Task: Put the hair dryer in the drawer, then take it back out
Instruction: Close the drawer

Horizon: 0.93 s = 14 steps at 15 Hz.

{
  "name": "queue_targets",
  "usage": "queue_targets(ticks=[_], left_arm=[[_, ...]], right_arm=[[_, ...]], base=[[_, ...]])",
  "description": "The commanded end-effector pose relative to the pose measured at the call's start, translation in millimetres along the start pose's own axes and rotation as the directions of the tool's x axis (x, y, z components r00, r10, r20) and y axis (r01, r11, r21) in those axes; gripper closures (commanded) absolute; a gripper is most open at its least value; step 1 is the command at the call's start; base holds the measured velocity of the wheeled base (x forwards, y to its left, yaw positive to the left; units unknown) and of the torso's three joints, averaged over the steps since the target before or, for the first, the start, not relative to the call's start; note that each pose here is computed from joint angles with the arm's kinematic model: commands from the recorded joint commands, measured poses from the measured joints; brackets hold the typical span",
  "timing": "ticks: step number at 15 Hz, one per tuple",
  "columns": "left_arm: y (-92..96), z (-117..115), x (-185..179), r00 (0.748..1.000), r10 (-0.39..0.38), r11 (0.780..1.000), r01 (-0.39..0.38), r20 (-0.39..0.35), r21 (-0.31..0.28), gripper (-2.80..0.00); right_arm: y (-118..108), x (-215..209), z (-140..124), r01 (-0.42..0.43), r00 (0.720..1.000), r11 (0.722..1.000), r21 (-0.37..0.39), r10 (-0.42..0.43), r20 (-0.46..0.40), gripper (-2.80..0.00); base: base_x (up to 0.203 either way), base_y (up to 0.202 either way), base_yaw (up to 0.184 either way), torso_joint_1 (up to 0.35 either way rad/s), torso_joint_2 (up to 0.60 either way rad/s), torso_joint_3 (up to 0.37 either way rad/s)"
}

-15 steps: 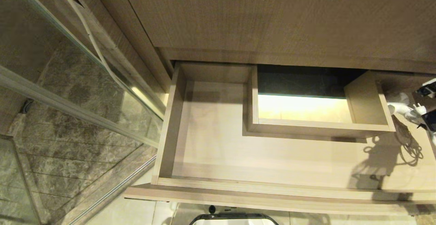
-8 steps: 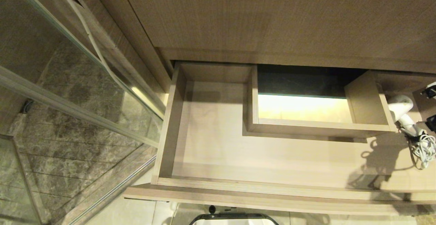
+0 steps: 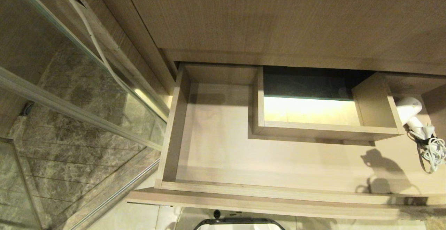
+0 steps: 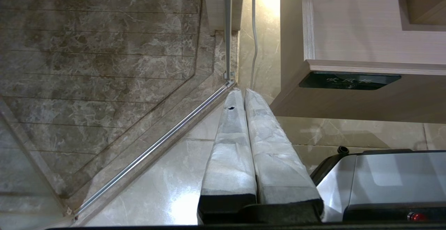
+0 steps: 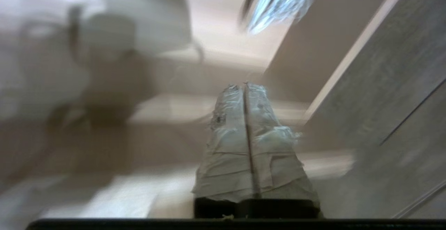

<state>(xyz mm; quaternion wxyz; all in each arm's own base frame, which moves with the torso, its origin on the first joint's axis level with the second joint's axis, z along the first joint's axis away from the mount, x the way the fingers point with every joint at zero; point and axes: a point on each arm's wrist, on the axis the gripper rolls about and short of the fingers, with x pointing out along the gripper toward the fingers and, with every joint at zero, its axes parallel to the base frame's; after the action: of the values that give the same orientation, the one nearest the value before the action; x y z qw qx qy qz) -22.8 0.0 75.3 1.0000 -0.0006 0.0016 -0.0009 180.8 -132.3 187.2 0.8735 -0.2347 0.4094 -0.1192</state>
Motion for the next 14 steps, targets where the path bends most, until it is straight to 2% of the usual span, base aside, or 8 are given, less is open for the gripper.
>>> queue_targets(ticks=[1,3,4,6,14], left_arm=[[0.0,-1,0,1.000,0.000,1.000,0.000,-0.001,0.000,0.00],[0.0,-1,0,1.000,0.000,1.000,0.000,-0.001,0.000,0.00],[0.0,-1,0,1.000,0.000,1.000,0.000,-0.001,0.000,0.00],[0.0,-1,0,1.000,0.000,1.000,0.000,-0.001,0.000,0.00],[0.0,-1,0,1.000,0.000,1.000,0.000,-0.001,0.000,0.00]], right_arm=[[19,-30,-18,0.003,0.999,1.000,-0.021,-0.004,-0.041,0.00],[31,-39,-33,-0.022,0.987,0.998,-0.065,0.011,-0.161,0.00],[40,-43,-43,-0.048,0.973,0.997,-0.066,0.031,-0.229,0.00],[50,-46,-54,-0.089,0.950,0.994,-0.062,0.066,-0.304,0.00],[62,-34,-66,-0.215,0.890,0.976,-0.032,0.183,-0.417,0.00]], base=[[0.000,0.000,0.000,0.000,0.00,0.000],[0.000,0.000,0.000,0.000,0.00,0.000],[0.000,0.000,0.000,0.000,0.00,0.000],[0.000,0.000,0.000,0.000,0.00,0.000],[0.000,0.000,0.000,0.000,0.00,0.000]])
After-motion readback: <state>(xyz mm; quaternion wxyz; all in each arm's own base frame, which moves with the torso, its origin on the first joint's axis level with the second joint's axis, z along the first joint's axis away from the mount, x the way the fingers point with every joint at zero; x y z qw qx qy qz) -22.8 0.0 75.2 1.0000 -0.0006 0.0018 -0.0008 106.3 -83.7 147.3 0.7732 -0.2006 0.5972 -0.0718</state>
